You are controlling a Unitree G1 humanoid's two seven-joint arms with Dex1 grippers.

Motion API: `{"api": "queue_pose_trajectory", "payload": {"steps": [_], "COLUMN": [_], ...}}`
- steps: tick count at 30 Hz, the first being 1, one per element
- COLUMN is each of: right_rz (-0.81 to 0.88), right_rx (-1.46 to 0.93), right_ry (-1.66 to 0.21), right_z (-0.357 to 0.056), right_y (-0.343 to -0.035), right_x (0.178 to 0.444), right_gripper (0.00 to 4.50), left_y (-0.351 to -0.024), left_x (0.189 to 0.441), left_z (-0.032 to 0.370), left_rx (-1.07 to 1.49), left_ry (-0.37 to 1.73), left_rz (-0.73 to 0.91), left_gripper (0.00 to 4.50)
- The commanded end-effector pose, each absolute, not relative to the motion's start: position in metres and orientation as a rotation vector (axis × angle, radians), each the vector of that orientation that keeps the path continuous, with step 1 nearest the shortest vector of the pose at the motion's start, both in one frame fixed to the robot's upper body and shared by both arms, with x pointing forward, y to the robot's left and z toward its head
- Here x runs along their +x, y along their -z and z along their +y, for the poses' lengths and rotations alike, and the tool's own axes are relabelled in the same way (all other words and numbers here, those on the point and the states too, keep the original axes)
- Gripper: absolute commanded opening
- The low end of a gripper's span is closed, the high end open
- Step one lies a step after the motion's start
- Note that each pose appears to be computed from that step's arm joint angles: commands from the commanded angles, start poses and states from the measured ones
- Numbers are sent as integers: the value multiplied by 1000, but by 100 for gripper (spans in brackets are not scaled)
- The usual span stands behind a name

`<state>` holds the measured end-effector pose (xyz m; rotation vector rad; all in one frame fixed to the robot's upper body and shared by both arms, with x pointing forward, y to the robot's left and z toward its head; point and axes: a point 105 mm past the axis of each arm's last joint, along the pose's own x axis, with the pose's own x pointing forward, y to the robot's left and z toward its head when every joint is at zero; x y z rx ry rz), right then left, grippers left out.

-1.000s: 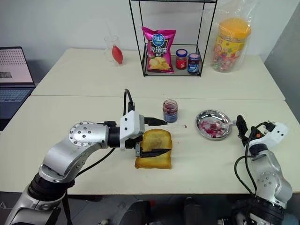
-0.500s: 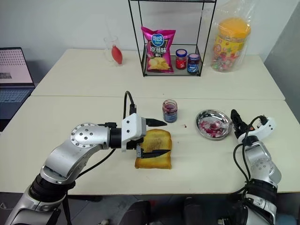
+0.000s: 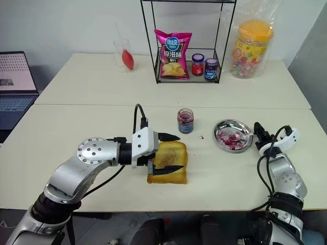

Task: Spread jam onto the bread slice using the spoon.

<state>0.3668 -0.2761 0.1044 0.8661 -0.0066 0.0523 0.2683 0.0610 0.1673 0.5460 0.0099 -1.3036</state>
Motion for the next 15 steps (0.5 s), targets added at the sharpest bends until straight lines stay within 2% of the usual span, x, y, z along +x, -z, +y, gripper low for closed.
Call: {"api": "queue_pose_trajectory", "payload": {"steps": [1, 3, 7, 12, 15], "right_rz": [-74, -81, -107, -175, -224], "right_rx": [871, 873, 870, 779, 686], "right_ry": [-73, -86, -134, -258, -371], "right_z": [-283, -282, -277, -260, -237], "right_y": [-123, -126, -139, -183, -220], "right_x": [367, 366, 364, 354, 347], "right_gripper": [48, 5, 5, 5, 5], "left_y": [-177, -176, -177, -182, -186], "left_x": [271, 271, 274, 285, 295], "left_z": [65, 66, 70, 84, 96], "left_rx": [567, 561, 516, 476, 444], "left_ry": [1276, 1270, 1234, 1105, 998], "left_rz": [-38, -35, -32, -39, -42], "left_gripper": [450, 450, 450, 450, 450]}}
